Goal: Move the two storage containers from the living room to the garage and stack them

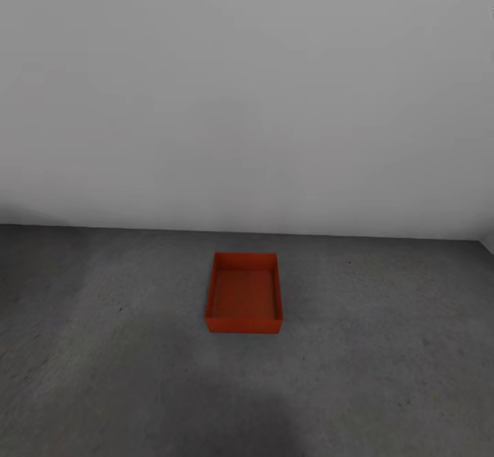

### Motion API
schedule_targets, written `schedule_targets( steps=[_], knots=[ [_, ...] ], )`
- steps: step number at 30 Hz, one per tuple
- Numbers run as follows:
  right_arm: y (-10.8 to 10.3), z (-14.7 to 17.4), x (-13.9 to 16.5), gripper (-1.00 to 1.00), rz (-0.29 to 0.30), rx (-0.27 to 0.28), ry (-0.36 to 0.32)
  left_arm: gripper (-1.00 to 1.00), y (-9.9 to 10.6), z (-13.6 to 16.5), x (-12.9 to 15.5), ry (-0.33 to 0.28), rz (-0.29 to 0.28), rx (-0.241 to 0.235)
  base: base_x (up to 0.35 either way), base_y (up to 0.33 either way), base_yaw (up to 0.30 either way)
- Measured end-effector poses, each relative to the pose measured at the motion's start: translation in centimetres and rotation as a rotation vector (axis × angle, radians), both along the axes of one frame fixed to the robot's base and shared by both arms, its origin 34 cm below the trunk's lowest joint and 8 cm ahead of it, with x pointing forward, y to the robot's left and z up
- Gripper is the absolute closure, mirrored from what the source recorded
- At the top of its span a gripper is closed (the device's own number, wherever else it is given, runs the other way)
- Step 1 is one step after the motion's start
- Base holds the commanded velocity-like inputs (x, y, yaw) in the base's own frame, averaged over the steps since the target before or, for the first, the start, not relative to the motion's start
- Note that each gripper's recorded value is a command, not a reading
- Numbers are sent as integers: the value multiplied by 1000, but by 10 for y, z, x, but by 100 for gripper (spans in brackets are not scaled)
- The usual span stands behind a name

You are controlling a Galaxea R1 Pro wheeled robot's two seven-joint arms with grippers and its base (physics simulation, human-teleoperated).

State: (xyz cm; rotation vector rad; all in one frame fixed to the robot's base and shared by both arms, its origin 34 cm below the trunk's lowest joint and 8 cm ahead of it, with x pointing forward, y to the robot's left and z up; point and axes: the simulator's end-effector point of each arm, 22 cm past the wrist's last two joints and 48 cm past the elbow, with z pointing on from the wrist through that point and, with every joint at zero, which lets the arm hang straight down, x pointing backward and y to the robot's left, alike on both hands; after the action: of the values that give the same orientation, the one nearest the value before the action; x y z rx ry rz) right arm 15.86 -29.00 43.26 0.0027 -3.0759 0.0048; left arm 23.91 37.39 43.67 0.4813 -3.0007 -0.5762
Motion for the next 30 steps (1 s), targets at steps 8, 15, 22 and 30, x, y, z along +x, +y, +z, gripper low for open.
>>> schedule_targets(
  steps=[8, 15, 22, 30],
  knots=[
    [15, 1, -4, -100, -1, 20, 0, -100, -2, 1, 5, -14, 1, -1, 0, 0, 0],
    [16, 1, 0, -100, -1, 22, -11, -100, -3, 2, 9, -25, 3, -2, 0, 0, 0],
    [15, 2, 5, -100, 0, 21, -22, -100, -2, 3, 14, -37, 3, -2, 0, 0, 0],
    [15, 2, 10, -100, 0, 20, -37, -100, -2, 5, 18, -49, 2, -1, 0, 0, 0]
  ],
)
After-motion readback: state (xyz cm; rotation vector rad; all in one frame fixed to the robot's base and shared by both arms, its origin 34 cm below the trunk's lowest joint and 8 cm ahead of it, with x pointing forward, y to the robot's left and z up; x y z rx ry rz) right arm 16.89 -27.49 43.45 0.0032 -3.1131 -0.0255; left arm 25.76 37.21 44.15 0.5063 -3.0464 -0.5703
